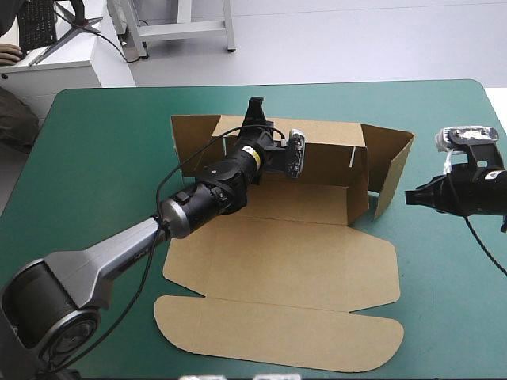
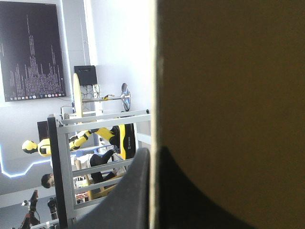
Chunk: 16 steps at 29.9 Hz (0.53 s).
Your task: Fold the box
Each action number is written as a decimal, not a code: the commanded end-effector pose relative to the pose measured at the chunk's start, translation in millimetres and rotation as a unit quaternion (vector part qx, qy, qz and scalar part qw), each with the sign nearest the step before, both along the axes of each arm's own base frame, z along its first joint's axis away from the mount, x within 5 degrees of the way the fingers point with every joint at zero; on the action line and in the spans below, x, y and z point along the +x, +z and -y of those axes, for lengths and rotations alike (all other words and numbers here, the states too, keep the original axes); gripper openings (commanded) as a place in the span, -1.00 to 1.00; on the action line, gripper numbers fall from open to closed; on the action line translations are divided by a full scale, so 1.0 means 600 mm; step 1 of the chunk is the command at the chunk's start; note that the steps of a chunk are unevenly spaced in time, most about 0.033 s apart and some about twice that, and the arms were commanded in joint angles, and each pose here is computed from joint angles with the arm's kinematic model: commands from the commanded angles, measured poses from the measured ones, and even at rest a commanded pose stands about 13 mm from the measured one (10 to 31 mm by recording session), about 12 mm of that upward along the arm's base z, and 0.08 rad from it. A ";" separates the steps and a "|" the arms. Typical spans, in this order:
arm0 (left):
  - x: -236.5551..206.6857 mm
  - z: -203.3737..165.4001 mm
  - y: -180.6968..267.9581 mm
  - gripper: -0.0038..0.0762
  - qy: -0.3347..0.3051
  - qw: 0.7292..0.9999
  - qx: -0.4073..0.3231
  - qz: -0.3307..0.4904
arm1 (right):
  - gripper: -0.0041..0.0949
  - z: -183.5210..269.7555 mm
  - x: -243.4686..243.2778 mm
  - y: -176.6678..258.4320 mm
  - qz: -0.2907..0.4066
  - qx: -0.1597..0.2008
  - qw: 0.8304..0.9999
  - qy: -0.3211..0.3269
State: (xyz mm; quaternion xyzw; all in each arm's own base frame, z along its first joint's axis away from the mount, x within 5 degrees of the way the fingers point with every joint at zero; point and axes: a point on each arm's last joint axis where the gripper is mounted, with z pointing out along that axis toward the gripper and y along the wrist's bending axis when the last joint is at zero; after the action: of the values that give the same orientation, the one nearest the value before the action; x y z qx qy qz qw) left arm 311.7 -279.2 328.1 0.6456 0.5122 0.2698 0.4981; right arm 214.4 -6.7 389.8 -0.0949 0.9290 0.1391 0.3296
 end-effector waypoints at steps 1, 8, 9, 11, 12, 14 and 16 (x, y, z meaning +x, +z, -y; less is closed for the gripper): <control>-0.004 -0.002 0.035 -0.93 -0.005 0.999 -0.005 0.039 | -0.95 -0.003 -0.002 0.033 0.047 0.009 0.999 -0.003; 0.001 -0.001 0.029 -0.93 0.003 0.999 -0.002 0.040 | -0.62 -0.004 -0.004 0.055 0.072 0.004 0.997 -0.002; 0.001 -0.001 0.029 -0.93 0.003 0.999 -0.001 0.040 | -0.49 -0.004 -0.004 0.061 0.078 0.002 0.997 -0.002; 0.001 -0.001 0.029 -0.93 0.004 0.999 -0.001 0.040 | -0.24 -0.004 -0.006 0.071 0.087 0.002 0.996 -0.003; 0.001 -0.001 0.029 -0.93 0.004 0.999 -0.001 0.040 | -0.12 -0.005 -0.006 0.076 0.092 0.000 0.996 -0.003; 0.001 -0.001 0.029 -0.93 0.003 0.999 0.001 0.042 | 0.10 -0.005 -0.008 0.085 0.098 -0.001 0.995 -0.001; 0.001 -0.001 0.030 -0.93 0.002 0.999 0.007 0.049 | 0.22 -0.006 -0.009 0.090 0.103 -0.001 0.995 -0.002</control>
State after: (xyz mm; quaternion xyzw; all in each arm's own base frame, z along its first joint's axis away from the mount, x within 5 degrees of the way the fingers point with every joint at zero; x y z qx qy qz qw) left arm 318.4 -282.5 315.8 0.6529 0.5035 0.2929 0.4841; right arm 212.9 -5.9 424.3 -0.1076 0.9102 0.1246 0.3801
